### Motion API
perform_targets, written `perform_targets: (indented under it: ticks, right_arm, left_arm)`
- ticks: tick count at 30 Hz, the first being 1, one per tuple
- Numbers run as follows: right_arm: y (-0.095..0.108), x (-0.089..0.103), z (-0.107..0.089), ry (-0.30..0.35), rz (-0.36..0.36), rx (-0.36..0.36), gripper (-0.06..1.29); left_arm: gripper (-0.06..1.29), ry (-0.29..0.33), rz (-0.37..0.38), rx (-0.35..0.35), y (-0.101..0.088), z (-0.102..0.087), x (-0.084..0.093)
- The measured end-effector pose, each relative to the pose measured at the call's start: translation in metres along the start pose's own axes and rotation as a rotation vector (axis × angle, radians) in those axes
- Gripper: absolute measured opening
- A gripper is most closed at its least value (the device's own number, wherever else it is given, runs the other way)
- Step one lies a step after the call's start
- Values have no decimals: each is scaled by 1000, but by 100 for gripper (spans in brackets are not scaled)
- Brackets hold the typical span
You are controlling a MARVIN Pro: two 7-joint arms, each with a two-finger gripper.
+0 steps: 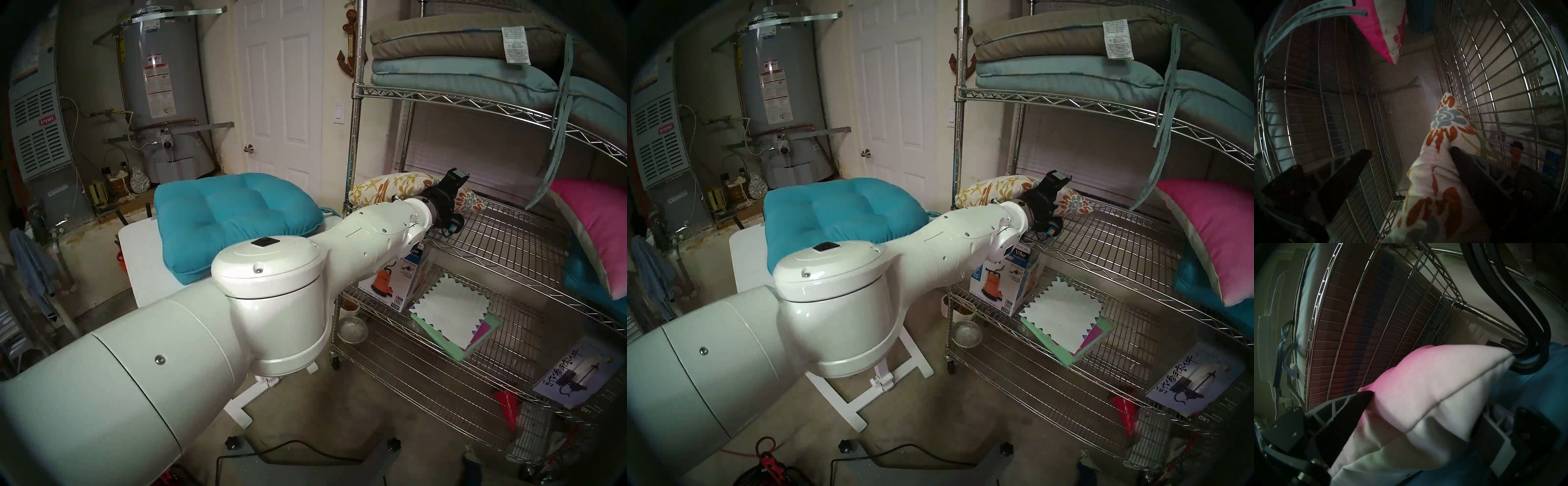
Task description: Put cushion on the shelf
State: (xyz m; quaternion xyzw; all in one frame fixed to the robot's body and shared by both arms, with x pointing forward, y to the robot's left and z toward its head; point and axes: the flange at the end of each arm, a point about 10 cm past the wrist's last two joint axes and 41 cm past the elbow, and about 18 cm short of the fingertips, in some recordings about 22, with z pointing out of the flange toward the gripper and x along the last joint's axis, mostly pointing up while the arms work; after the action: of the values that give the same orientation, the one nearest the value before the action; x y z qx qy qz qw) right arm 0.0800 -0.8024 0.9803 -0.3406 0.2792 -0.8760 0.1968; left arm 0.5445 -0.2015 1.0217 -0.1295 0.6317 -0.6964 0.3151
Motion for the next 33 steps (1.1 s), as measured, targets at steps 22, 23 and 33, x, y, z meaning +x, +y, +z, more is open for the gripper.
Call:
perform_targets:
  ticks: [22,23,33]
  right_arm:
    - [0,0,0,0,0,0,123]
    - [0,0,0,0,0,0,123]
    - [0,0,0,0,0,0,123]
  left_arm:
    - [125,90,-379,305,31,-34,33]
    - [125,94,-388,319,31,-36,33]
    - [125,136,-459,457,29,-52,40]
